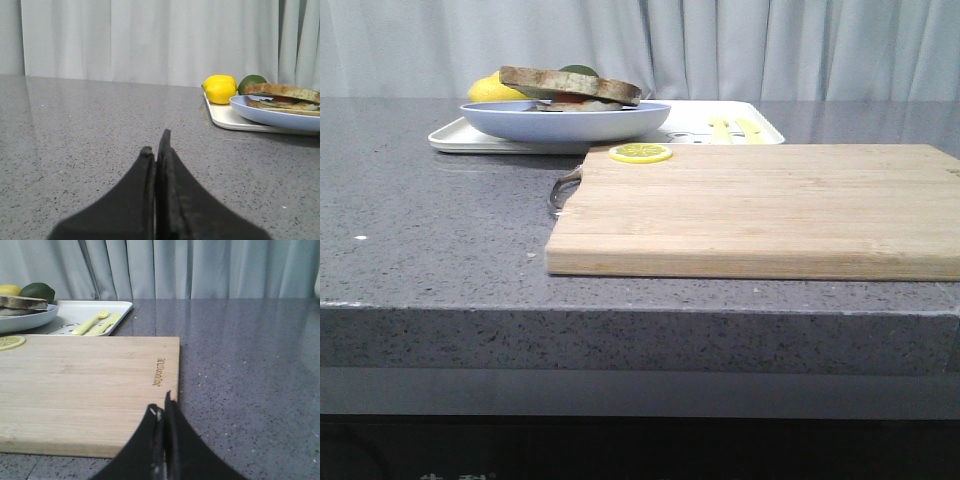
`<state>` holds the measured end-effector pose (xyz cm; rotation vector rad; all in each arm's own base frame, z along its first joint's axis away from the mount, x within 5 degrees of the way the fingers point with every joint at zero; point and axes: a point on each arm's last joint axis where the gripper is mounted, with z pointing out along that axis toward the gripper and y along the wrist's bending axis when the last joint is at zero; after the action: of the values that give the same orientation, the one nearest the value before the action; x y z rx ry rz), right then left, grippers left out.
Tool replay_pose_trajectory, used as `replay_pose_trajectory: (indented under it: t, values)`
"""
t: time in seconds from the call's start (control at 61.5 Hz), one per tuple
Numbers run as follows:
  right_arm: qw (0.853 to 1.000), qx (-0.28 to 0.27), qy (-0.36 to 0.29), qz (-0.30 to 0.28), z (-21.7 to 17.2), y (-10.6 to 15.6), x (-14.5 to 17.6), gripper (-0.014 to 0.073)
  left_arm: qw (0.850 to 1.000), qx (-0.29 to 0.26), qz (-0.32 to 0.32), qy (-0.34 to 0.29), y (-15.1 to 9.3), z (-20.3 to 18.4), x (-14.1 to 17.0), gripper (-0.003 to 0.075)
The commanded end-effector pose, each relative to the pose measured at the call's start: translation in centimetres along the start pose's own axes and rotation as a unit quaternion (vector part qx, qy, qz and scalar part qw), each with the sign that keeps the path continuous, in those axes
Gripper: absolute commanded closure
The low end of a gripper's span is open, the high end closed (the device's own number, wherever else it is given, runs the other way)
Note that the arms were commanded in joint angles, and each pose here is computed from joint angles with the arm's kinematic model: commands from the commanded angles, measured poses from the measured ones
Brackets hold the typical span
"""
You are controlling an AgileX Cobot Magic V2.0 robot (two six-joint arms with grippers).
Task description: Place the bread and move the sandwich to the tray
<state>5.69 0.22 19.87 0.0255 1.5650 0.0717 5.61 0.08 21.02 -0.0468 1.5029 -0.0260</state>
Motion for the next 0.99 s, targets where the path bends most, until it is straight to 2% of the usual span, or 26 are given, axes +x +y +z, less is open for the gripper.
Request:
replay_pose_trajectory:
  t: [0.0,0.244,0.976]
  values:
    - [0.998,0.011,-0.057,-0.014,-0.21,-0.16,-1.06,0.0664,0.999,0.0,-0.008,-0.049,0.01,-0.21,-0.79,0.0741]
    - [0.995,0.007,-0.095,-0.009,-0.32,-0.1,-1.73,0.0664,0.999,0.0,-0.008,-0.049,0.01,-0.21,-0.79,0.0741]
    - [0.997,0.008,-0.082,-0.009,-0.28,-0.11,-1.5,0.0664,0.999,0.0,-0.008,-0.049,0.01,-0.21,-0.79,0.0741]
